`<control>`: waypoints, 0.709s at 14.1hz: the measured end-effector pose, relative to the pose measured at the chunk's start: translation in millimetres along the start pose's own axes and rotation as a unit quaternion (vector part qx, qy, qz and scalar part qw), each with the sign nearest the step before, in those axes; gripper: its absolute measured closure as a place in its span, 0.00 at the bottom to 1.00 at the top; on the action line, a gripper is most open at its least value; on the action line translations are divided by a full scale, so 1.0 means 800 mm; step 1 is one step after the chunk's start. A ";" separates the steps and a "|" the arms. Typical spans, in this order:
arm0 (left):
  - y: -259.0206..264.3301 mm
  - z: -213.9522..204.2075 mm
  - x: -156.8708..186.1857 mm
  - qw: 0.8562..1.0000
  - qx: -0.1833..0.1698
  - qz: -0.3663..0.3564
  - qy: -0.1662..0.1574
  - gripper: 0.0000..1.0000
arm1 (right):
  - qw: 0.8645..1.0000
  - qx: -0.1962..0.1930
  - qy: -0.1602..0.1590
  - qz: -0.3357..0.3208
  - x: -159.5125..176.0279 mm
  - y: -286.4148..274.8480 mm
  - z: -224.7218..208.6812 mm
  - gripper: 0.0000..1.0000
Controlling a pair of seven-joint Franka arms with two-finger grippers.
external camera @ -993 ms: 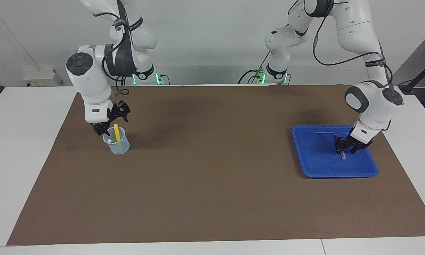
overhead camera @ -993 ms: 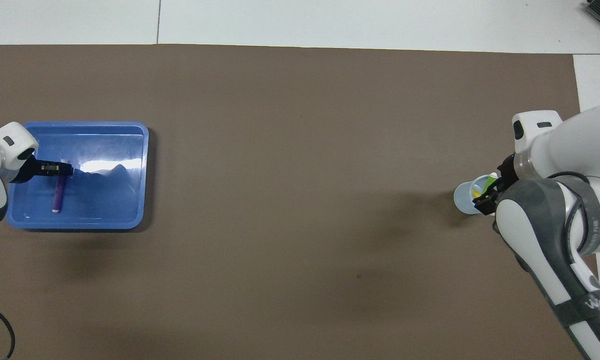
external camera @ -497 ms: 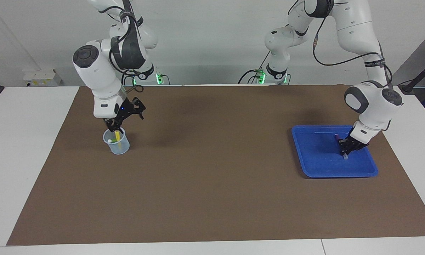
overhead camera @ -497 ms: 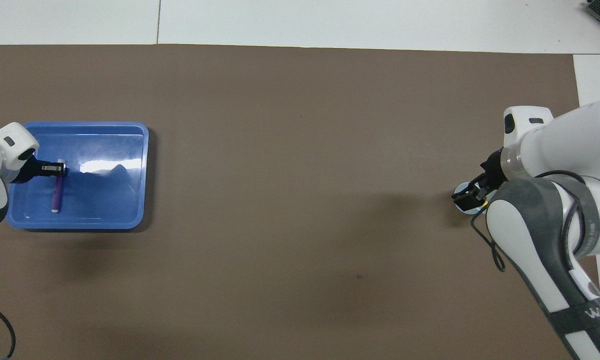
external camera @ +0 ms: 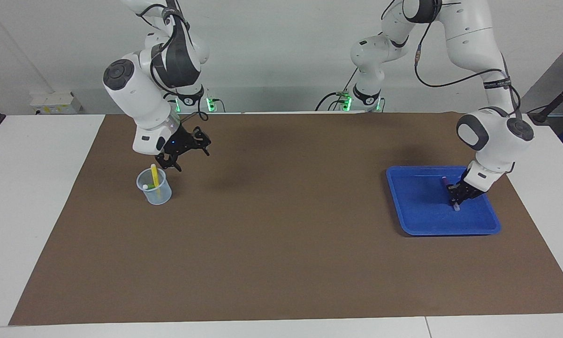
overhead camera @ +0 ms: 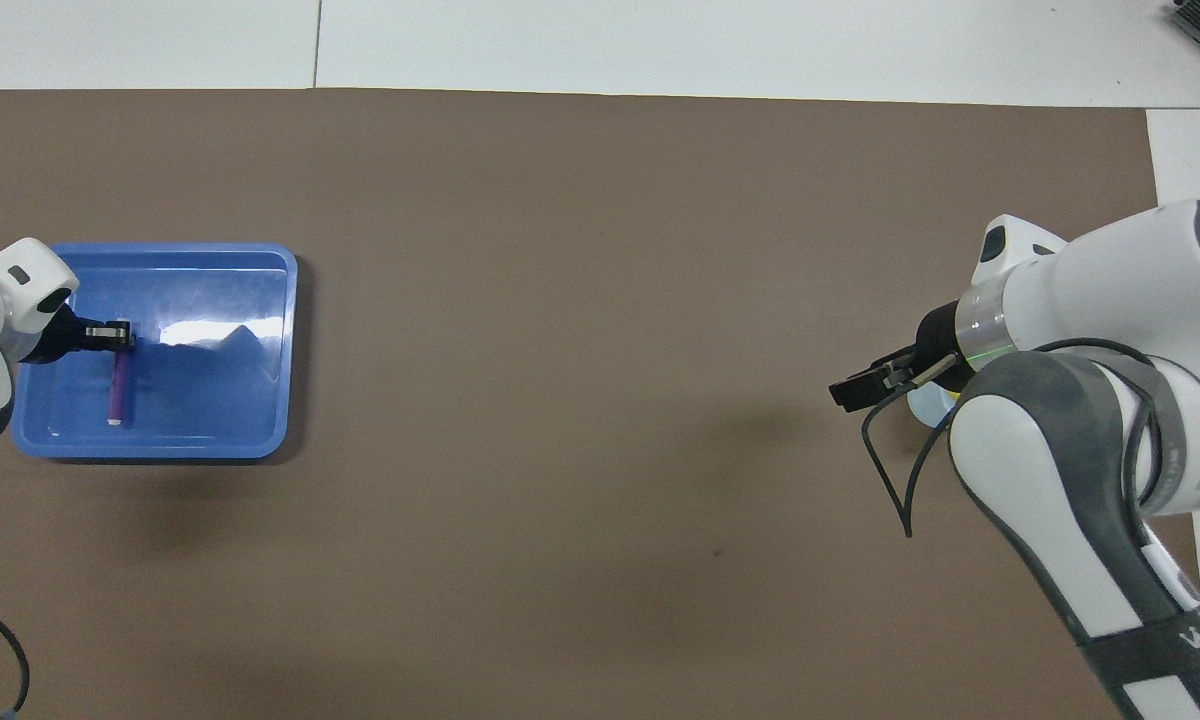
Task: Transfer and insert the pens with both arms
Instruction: 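Grasp the purple pen with the left gripper while the right gripper returns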
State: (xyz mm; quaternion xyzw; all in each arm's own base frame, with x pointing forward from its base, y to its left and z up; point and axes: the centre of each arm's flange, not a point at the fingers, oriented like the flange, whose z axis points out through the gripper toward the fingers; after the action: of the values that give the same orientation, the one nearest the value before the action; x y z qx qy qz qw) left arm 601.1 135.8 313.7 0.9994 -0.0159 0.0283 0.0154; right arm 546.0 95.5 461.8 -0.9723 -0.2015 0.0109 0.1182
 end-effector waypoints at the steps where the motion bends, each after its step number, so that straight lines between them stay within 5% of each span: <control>1: 0.005 -0.013 0.007 1.000 -0.004 -0.011 -0.011 0.83 | 1.000 0.006 0.001 0.010 0.002 -0.006 0.001 0.00; 6: 0.047 -0.089 0.022 0.993 -0.009 -0.111 -0.038 0.83 | 0.998 0.027 0.002 0.063 0.009 -0.040 0.006 0.00; 10: 0.094 -0.148 0.014 0.958 -0.057 -0.277 -0.043 0.83 | 0.994 0.053 0.006 0.098 0.014 -0.061 0.008 0.00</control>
State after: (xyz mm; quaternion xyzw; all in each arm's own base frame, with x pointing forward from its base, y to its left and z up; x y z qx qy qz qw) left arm 603.2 64.1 434.7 0.9623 0.2596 -0.0212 0.0789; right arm 537.0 145.2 467.6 -0.9797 -0.1032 0.0279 0.1695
